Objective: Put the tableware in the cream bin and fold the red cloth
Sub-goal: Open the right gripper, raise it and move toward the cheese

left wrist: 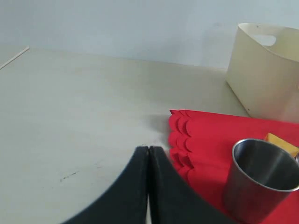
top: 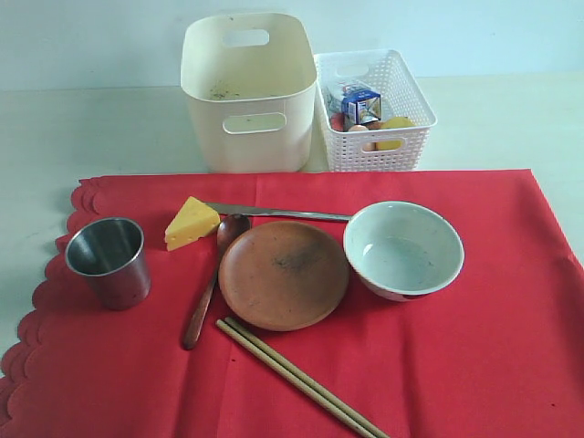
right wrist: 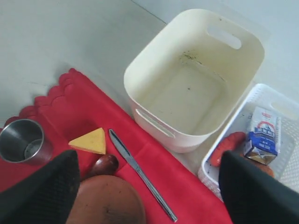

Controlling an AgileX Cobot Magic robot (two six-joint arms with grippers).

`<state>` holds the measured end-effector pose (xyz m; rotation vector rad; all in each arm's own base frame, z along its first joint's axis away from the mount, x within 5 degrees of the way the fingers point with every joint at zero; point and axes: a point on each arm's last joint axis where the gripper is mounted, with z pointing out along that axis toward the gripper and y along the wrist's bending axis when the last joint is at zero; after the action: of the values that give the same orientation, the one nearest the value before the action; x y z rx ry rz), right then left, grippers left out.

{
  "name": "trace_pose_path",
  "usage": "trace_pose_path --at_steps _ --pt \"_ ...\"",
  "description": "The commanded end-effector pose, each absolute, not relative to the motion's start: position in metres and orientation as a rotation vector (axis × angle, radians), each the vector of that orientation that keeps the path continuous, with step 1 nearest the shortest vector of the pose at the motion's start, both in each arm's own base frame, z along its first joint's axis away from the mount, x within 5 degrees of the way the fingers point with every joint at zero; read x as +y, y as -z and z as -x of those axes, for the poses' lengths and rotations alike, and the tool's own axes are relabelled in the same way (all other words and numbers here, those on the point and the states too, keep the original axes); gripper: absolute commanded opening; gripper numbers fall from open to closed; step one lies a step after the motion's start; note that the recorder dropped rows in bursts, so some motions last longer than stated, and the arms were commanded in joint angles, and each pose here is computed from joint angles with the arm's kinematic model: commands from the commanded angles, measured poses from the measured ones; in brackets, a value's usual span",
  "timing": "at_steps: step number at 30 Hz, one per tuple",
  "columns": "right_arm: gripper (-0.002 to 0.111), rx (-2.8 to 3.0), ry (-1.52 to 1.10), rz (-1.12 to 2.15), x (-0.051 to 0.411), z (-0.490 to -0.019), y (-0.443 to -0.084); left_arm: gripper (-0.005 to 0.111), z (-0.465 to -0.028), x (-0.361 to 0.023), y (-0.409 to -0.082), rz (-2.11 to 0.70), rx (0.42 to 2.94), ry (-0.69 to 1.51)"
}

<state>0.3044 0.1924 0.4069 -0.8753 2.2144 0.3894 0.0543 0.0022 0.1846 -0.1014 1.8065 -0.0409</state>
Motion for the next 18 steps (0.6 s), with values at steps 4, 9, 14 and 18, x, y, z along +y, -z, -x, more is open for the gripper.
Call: trace_pose_path --at_steps 4,9,14,18 --pt "0.077 2.150 -0.468 1.012 0.219 -0.297 -0.401 0.001 -0.054 0.002 -0.184 0.097 1.799 0.047" --pt "0.077 2.149 -0.475 1.102 0.238 -0.296 -0.387 0.001 -0.054 0.002 -0.184 0.099 1.799 0.049" --pt "0.077 2.126 -0.460 1.246 0.258 -0.296 -0.367 0.001 -0.054 0.002 -0.184 0.099 1.799 0.049" --pt "0.077 2.097 -0.436 1.368 0.272 -0.296 -0.350 0.001 -0.054 0.002 -0.184 0.096 1.799 0.047"
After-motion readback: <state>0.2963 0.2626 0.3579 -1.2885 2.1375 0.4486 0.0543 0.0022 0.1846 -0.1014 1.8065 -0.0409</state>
